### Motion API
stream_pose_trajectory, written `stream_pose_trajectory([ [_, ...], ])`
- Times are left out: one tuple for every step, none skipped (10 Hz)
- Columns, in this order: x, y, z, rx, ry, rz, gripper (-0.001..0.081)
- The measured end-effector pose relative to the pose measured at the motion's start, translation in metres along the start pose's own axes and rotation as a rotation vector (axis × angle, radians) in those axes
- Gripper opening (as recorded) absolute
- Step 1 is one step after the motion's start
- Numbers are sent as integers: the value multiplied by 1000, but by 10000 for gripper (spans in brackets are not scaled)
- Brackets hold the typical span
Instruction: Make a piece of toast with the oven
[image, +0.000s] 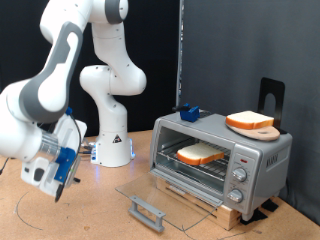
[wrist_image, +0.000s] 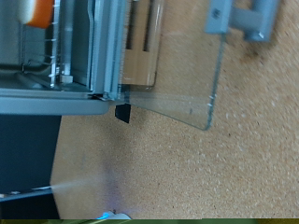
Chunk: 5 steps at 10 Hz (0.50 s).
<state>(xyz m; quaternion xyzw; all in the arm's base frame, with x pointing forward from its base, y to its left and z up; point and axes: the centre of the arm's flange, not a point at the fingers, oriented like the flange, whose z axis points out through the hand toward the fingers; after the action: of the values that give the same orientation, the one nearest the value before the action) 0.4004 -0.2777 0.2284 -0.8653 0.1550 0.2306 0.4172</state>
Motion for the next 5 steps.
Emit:
stream_pose_trajectory([
  [10,12,9,5,-21,41,809],
  [18,24,19,3,-38,57,809],
  [25,34,31,-2,-62,48,809],
  [31,41,43,-5,-87,22,809],
  [35,44,55,-7,-106,-14,809],
])
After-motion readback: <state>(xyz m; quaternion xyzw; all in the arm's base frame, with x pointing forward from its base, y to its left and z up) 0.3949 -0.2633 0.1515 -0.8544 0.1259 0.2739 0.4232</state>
